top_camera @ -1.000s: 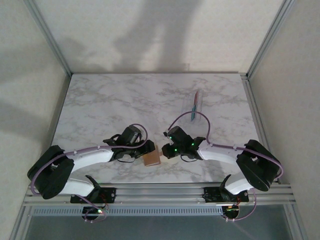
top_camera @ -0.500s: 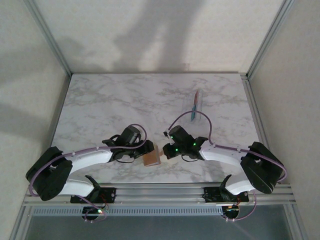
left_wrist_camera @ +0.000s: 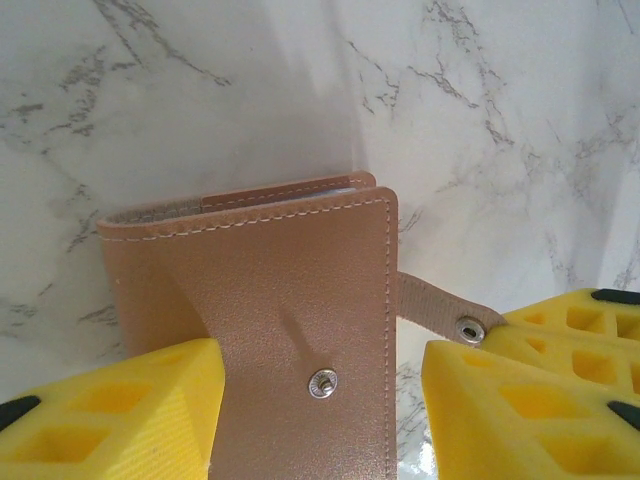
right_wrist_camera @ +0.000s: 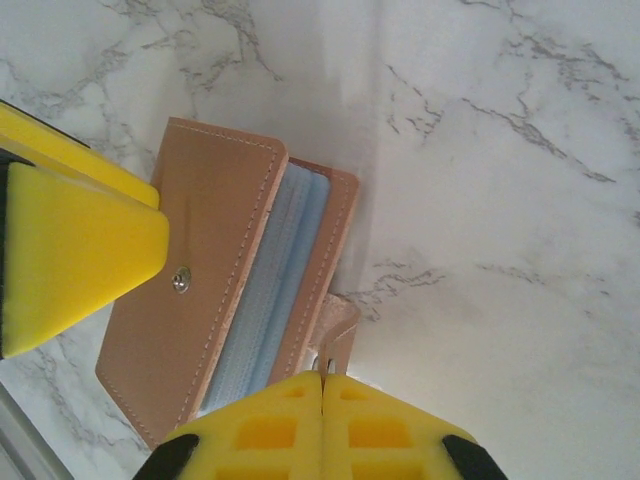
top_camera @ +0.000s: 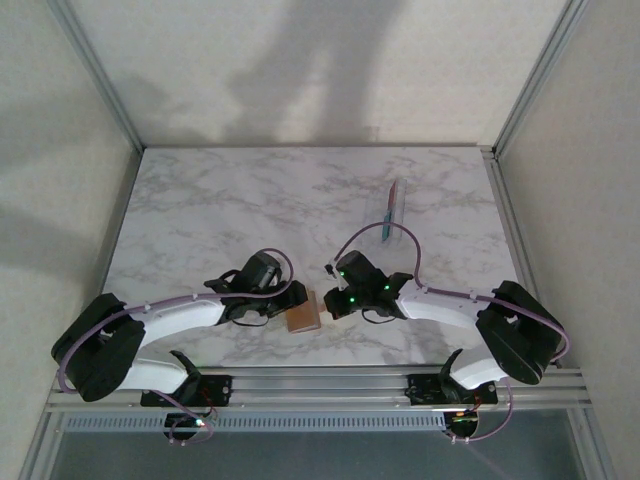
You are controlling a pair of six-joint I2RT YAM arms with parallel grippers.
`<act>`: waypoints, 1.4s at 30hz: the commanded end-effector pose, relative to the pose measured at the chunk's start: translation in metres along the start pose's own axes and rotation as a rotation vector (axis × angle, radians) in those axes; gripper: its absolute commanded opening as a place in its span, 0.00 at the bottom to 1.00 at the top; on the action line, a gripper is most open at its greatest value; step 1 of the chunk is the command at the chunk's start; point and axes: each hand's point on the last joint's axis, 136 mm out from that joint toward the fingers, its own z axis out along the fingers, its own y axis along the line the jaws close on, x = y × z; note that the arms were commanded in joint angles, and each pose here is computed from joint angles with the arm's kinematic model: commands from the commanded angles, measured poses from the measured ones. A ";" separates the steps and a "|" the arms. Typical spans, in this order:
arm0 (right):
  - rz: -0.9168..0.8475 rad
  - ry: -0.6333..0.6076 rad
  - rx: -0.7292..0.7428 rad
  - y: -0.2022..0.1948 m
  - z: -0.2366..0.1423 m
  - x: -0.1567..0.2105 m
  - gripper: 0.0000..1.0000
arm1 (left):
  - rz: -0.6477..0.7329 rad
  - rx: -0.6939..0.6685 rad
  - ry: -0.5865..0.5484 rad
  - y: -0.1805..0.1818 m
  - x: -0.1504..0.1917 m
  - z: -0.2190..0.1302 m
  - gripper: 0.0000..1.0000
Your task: Put the credit cards into the card holder
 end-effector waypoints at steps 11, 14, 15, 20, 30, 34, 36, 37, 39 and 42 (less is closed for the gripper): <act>-0.018 -0.010 -0.091 0.023 -0.004 -0.018 0.00 | -0.026 -0.039 -0.091 0.025 -0.011 -0.049 0.52; -0.021 -0.011 -0.107 0.026 -0.005 -0.019 0.00 | -0.045 -0.019 -0.056 0.034 0.000 -0.039 0.46; -0.023 -0.010 -0.111 0.027 -0.004 -0.020 0.00 | -0.052 -0.001 -0.045 0.035 0.003 -0.035 0.43; -0.017 -0.007 -0.130 0.032 -0.004 -0.022 0.00 | -0.033 0.053 -0.004 0.028 0.008 -0.020 0.42; -0.018 0.021 -0.134 0.031 0.001 -0.017 0.00 | 0.007 0.019 0.056 0.022 0.013 0.007 0.44; -0.005 0.028 -0.135 0.030 0.003 -0.015 0.00 | 0.007 -0.034 0.065 0.029 0.016 0.014 0.44; -0.006 0.041 -0.127 0.028 0.007 -0.013 0.00 | 0.004 -0.050 0.069 0.034 0.017 0.017 0.42; -0.004 0.050 -0.124 0.027 0.010 -0.012 0.00 | 0.003 -0.060 0.073 0.037 0.018 0.018 0.40; 0.004 0.067 -0.134 0.029 0.014 -0.011 0.00 | 0.003 -0.069 0.082 0.038 0.019 0.019 0.36; 0.011 0.080 -0.151 0.032 0.020 -0.011 0.00 | 0.004 -0.060 0.078 0.037 0.019 0.019 0.36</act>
